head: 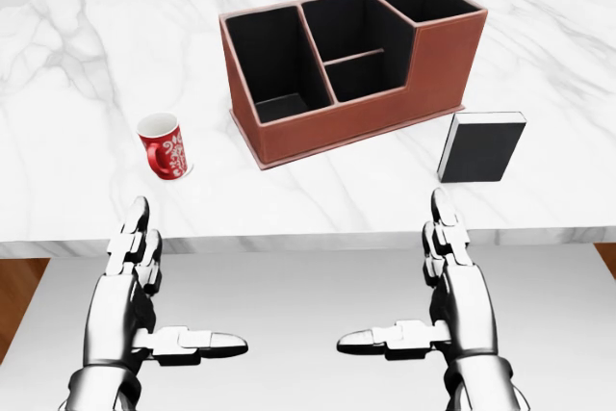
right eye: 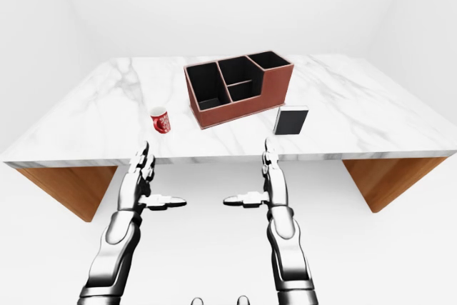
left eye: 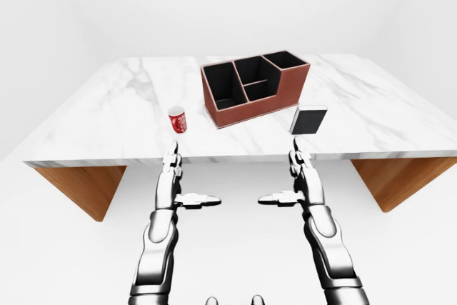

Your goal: Pick up the book and place it in the back compartment of the caddy.

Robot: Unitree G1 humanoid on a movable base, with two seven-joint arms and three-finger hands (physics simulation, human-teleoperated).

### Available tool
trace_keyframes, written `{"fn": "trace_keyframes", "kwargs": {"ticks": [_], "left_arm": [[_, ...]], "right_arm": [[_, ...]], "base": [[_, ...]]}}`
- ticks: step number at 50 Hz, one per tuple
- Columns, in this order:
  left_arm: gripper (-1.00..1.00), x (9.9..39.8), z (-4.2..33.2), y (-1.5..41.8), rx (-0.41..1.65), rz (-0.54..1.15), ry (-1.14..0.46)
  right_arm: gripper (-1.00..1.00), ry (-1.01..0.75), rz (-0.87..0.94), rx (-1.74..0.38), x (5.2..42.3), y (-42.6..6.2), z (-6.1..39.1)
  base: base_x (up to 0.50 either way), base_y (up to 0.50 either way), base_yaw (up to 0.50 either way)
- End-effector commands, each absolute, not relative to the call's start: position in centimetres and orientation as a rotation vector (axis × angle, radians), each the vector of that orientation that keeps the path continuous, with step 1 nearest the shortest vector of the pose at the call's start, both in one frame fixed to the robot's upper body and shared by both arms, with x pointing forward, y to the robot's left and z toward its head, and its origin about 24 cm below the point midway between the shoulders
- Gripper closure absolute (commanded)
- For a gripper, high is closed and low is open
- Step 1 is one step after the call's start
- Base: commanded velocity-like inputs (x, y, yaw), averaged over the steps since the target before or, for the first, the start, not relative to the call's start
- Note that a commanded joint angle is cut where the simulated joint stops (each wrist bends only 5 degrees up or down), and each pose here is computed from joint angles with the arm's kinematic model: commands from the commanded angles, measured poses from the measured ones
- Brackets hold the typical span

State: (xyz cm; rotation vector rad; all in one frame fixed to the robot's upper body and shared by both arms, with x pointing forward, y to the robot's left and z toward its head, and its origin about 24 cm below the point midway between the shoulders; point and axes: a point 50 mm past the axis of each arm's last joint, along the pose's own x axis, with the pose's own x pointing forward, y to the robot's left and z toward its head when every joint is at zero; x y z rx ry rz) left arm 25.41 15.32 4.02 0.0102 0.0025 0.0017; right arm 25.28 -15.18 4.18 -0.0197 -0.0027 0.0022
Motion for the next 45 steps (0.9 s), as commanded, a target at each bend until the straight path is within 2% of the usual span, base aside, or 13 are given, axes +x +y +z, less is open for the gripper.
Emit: {"fn": "trace_keyframes", "kwargs": {"ticks": [1,14,21,45], "left_arm": [[-1.00,25.5,3.8,16.0,0.034,0.008,0.011],[-1.00,25.4,4.4,16.6,0.050,0.023,0.039],[-1.00,25.0,6.7,17.0,0.066,0.027,-0.055],[-1.00,25.3,6.2,17.3,0.074,0.032,-0.032]], "right_arm": [[-1.00,-0.007,-0.003,-0.071,25.1,-15.6,4.2],[-1.00,0.007,-0.020,-0.028,25.0,-16.1,4.9],[-1.00,-0.010,-0.023,-0.036,25.0,-16.2,5.6],[-1.00,-0.079,-0.072,-0.061,25.3,-17.8,7.3]], "base": [[0.00,0.00,0.00],[0.00,0.00,0.00],[0.00,0.00,0.00],[0.00,0.00,0.00]]}}
